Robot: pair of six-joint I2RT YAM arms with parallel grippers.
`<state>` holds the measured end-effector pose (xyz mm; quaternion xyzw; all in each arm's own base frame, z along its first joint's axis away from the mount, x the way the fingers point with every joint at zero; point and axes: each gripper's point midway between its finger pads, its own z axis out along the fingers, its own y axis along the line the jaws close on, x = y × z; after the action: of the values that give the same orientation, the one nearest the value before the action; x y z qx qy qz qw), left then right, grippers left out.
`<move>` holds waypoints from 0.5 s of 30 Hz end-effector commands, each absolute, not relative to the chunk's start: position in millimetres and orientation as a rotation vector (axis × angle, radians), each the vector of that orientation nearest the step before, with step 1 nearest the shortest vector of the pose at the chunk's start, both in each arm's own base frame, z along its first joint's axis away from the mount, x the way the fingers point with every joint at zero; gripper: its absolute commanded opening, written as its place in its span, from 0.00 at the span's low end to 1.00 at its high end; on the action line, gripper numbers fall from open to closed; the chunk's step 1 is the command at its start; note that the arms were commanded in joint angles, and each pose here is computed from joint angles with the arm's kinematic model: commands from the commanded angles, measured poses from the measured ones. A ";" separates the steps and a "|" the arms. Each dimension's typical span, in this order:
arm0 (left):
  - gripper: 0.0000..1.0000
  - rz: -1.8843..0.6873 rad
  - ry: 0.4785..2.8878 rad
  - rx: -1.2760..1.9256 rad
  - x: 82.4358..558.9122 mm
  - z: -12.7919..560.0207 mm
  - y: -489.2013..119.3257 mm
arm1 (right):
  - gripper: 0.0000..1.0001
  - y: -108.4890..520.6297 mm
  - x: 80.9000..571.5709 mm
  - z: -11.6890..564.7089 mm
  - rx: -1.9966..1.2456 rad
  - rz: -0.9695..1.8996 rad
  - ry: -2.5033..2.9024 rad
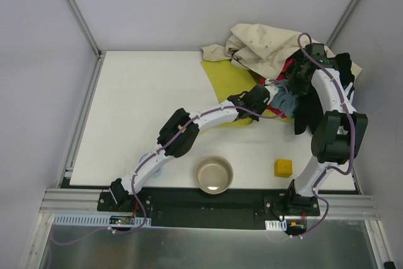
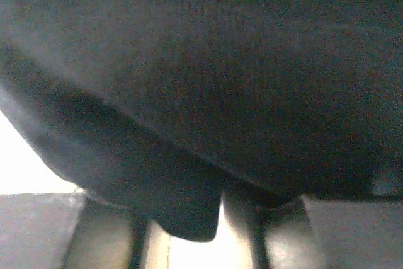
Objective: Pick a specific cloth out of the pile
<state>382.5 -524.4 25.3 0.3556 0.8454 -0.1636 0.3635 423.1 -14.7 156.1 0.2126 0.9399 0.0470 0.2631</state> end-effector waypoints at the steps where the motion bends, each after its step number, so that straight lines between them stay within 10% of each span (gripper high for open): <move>1: 0.00 -0.412 2.239 0.885 385.5 40.1 -491.0 | 0.44 -0.7 416.8 144.4 0.510 0.156 2.565; 6: 0.00 -0.429 2.218 0.873 380.5 50.6 -479.8 | 0.96 23.4 403.7 135.7 0.397 0.136 2.576; 15: 0.00 -0.498 2.213 0.832 373.3 64.0 -471.7 | 0.96 48.4 406.5 92.8 0.281 -0.023 2.706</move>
<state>373.1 -478.5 27.9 0.3302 0.8615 -0.1759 0.3433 400.1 31.1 109.3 0.1405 0.9633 0.0140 0.2282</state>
